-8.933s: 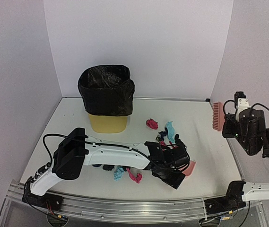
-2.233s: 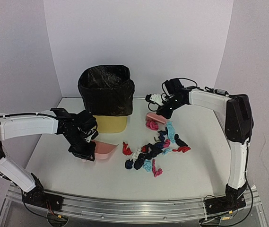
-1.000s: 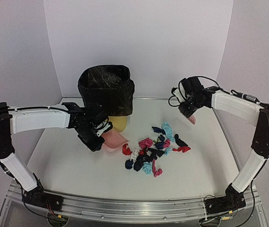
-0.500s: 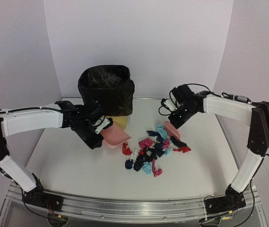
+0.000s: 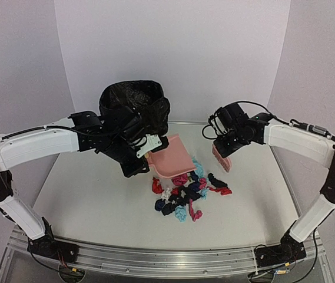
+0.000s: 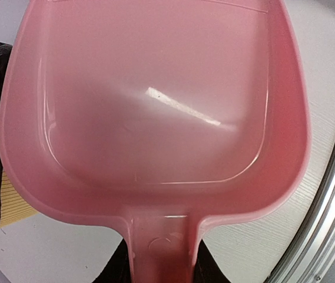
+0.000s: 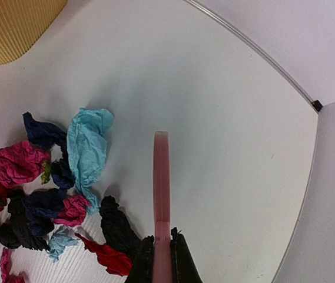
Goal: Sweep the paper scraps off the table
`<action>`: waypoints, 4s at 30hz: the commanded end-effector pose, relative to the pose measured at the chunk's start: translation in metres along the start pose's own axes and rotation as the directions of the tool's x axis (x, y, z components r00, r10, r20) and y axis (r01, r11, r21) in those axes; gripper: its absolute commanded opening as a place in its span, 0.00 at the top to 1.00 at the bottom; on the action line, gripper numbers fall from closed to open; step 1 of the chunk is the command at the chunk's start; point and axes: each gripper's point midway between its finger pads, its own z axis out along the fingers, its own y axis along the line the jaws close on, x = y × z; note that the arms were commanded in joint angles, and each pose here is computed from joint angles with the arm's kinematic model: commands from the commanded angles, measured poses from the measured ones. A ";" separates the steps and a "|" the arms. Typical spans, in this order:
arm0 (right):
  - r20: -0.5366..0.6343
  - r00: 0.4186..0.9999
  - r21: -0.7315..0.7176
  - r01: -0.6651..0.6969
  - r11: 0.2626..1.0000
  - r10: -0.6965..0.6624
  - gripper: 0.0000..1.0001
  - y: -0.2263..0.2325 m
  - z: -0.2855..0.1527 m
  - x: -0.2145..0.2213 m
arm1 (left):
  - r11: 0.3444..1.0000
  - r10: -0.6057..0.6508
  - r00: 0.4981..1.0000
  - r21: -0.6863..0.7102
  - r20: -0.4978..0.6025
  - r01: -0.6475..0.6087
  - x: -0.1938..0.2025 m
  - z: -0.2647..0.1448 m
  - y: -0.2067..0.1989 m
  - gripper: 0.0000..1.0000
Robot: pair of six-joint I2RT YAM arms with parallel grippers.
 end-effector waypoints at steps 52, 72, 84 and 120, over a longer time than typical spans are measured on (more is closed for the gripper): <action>0.004 0.981 -0.248 -0.186 0.951 0.193 1.00 0.044 -0.094 0.010 | 0.990 0.031 0.849 0.133 -0.527 0.046 0.140 0.043 -0.067 1.00; -0.084 0.979 -0.132 -0.197 0.971 0.187 1.00 0.040 -0.059 0.042 | 0.998 -0.060 0.861 -0.046 -0.504 0.042 0.121 -0.018 -0.014 1.00; -0.074 0.984 -0.129 -0.173 0.976 0.164 1.00 0.039 -0.059 0.039 | 0.999 -0.018 0.856 0.028 -0.517 0.038 0.196 -0.034 -0.020 1.00; -0.224 0.962 -0.378 -0.235 0.895 0.158 1.00 0.122 -0.048 0.034 | 0.970 0.230 0.795 0.199 -0.562 -0.140 0.165 0.072 -0.051 1.00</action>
